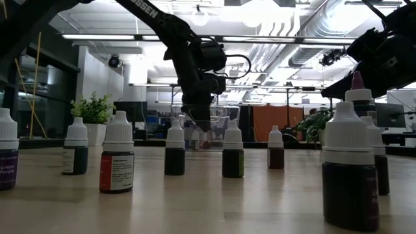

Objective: Pick & Place food coloring
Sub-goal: Put the small brown food coloring into the transparent bin, then put the small purple food coloring into the transparent bin

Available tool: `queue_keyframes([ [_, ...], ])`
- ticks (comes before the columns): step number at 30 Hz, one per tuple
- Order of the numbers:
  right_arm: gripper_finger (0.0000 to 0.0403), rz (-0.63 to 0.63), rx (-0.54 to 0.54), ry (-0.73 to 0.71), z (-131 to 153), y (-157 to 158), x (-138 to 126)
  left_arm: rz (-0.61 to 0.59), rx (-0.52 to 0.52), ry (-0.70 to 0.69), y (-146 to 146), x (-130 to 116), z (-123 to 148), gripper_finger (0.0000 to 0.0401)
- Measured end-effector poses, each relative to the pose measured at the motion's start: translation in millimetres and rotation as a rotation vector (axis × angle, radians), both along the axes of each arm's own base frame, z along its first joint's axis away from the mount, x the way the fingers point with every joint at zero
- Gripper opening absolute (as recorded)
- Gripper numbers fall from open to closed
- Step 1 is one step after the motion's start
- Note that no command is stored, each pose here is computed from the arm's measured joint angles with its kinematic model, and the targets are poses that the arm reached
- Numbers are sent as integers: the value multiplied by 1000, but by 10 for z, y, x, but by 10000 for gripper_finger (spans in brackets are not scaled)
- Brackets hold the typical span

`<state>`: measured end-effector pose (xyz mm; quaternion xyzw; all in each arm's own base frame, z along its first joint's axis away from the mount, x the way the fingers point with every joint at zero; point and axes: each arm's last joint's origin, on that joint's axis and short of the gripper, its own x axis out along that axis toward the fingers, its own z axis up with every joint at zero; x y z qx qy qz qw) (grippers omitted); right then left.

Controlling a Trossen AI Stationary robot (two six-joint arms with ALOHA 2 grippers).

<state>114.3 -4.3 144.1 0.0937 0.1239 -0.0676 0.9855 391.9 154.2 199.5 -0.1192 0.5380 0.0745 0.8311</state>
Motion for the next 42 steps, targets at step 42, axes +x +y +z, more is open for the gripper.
queue_keyframes([
  [42,0,0,0,0,-1,0,0,2,32,208,-72,-257,1135,115],
])
